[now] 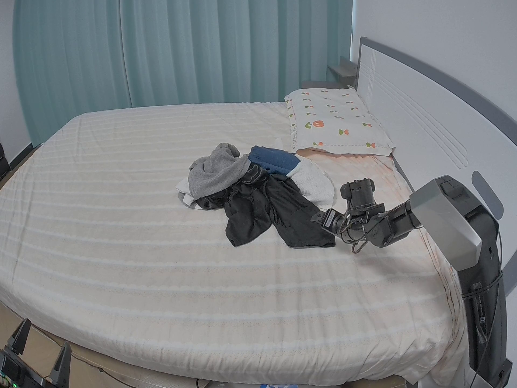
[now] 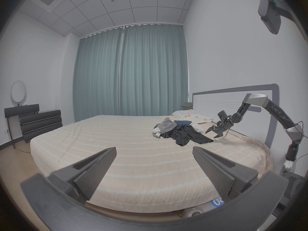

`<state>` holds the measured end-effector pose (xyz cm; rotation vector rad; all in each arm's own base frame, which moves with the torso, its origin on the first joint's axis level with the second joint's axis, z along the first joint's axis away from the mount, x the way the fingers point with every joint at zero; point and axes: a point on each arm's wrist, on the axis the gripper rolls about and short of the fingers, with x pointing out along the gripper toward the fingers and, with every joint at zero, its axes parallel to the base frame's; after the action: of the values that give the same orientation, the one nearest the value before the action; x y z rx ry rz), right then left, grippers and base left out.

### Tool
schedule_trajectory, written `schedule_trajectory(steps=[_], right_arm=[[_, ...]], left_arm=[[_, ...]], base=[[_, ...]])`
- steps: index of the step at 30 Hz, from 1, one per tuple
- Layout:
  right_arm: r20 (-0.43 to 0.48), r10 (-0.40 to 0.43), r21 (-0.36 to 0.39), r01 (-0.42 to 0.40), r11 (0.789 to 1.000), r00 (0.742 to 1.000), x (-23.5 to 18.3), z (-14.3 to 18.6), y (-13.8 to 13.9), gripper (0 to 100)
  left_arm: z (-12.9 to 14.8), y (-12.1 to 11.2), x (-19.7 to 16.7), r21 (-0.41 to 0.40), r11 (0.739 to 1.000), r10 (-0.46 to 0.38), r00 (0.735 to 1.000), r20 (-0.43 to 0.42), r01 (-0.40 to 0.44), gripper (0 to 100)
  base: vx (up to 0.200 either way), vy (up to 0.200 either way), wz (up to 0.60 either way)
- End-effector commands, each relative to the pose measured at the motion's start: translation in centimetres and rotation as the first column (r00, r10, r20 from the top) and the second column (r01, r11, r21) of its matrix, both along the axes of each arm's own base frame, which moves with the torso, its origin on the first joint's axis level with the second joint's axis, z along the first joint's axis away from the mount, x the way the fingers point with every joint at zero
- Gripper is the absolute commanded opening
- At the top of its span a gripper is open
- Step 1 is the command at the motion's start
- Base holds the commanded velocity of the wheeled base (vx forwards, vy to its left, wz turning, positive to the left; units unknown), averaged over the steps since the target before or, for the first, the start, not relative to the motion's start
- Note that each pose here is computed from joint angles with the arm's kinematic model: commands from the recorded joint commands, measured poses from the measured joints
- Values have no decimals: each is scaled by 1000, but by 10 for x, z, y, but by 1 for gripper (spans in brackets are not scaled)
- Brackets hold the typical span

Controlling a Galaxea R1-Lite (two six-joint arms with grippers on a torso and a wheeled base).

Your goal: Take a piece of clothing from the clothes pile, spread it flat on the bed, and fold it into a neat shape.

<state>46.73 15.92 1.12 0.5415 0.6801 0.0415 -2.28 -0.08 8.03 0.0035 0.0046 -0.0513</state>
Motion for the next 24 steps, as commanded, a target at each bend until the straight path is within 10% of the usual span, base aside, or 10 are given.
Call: schedule_trajectory(steps=[1,16,17,24], right_arm=[[-27,5,-11,-5,1000,1000,6,-27,10,100],[39,-5,-38,7,999,999,19,-41,45,100],[34,-6,-46,7,999,999,18,-44,47,0],[14,-11,-71,12,997,1000,15,-48,49,0]], left_arm=[[-5,0,1,0,1000,1,1000,-11,-1,100],[-5,0,1,0,1000,-1,1000,-11,1,100],[-5,0,1,1,1000,1,1000,-11,-1,100],[-5,0,1,0,1000,1,1000,-11,-1,100]], base=[[0,0,0],[0,0,0],[0,0,0],[0,0,0]])
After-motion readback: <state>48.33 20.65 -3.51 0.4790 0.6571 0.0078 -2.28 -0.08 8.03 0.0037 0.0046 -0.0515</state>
